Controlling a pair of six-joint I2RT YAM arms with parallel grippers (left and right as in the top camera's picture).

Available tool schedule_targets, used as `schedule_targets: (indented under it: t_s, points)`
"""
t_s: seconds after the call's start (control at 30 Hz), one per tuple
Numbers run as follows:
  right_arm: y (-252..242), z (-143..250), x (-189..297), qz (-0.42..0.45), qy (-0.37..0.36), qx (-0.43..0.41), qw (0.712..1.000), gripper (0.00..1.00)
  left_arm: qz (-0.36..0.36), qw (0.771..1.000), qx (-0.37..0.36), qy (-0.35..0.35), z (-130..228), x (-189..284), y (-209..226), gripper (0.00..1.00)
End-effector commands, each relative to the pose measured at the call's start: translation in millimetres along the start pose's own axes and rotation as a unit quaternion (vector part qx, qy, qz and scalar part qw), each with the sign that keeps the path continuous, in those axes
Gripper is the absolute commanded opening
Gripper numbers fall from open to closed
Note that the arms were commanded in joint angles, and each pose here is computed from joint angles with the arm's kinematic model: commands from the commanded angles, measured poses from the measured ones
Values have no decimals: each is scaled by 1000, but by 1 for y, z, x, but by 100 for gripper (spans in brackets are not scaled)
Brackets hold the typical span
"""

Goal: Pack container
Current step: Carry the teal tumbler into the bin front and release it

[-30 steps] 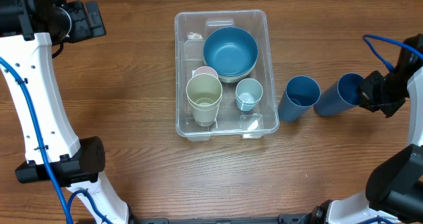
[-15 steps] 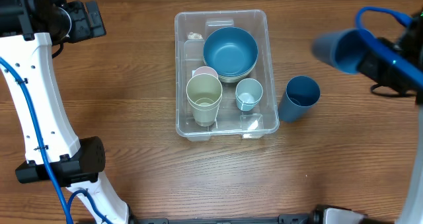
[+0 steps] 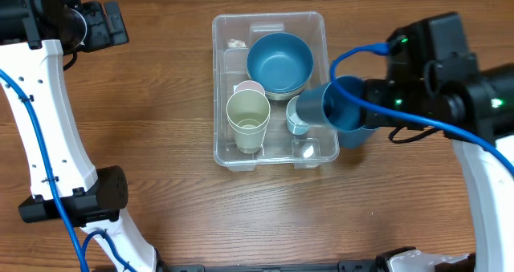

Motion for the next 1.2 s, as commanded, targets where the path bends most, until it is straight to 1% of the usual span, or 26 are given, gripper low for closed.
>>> schedule_targets:
  t_s: [0.0,0.4,0.73,1.17]
  points:
    - [10,4,2,-4,-2,25,1000,4,0,1000,-2,-13,3,13,2,100]
    - [11,7,-24,2,45,27,999,4,0,1000,-2,-13,3,13,2,100]
    - [11,13,-50,-13,82,23,996,4,0,1000,-2,-13,3,13,2,100]
    - [10,14,-77,-22,101,22,994,4,0,1000,-2,-13,3,13,2,100]
Point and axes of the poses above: each gripper's point midway between its finger pads, its own x axis back along the fingers, its own y axis along the line the jaws close on, z = x × y, the point moved 10 cm from there along x, back along the fingers, and after that the axes turned 9 degrees about x, right-handed, at the moved point
